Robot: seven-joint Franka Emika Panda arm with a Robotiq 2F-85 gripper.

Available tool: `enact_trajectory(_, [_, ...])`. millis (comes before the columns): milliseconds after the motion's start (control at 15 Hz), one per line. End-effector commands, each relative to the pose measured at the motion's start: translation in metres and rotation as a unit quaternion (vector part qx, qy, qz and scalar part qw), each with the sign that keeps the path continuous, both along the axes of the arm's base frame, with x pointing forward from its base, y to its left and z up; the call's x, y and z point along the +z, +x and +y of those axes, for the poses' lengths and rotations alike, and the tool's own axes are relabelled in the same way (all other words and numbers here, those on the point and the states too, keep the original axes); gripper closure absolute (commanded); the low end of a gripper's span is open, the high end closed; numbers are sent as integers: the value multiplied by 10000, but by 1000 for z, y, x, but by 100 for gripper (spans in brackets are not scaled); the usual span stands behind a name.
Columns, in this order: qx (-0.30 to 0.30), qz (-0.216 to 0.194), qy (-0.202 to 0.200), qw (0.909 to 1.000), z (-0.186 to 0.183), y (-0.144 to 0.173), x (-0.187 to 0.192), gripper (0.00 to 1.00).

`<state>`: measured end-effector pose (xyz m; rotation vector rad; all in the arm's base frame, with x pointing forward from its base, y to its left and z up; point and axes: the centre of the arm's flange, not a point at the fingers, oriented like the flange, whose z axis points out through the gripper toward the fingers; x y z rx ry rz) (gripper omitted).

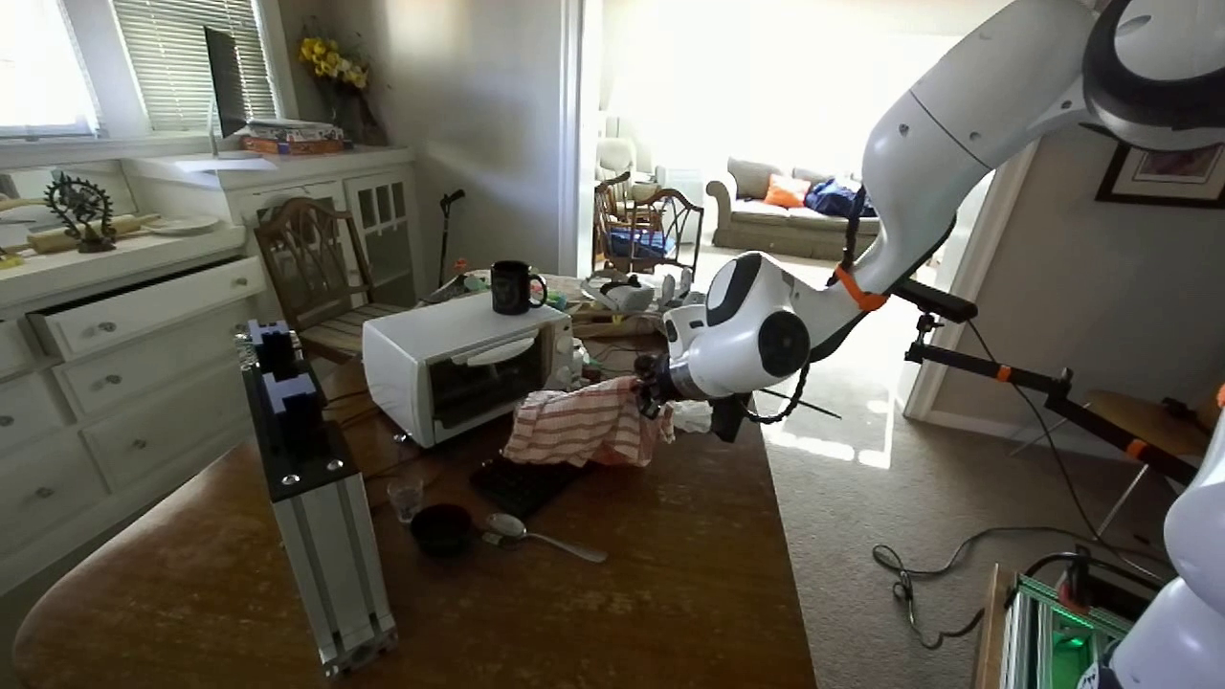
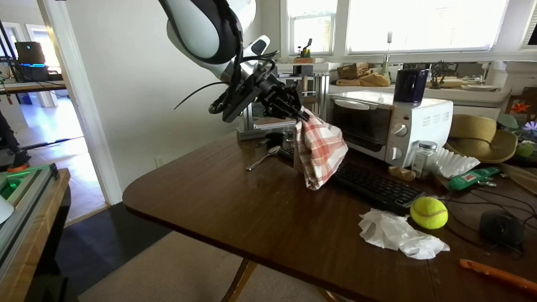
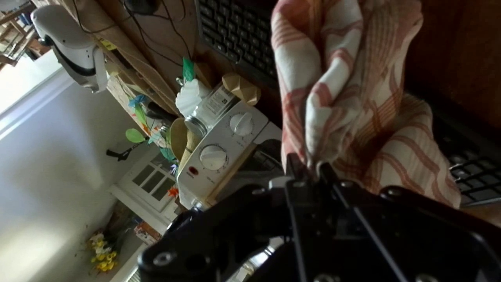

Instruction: Move the towel forward

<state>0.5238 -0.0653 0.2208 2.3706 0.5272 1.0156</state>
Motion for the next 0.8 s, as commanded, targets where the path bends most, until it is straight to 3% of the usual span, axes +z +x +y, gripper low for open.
enact_trajectory(0, [-191, 332, 139, 9992, -29, -54, -16, 98])
enact_trajectory(67, [-314, 380, 187, 9986, -31, -55, -19, 93])
enact_trajectory(133, [-448, 415, 272, 9978, -32, -53, -20, 98])
enact_trajectory(733, [-503, 640, 517, 9953, -19, -73, -32, 98])
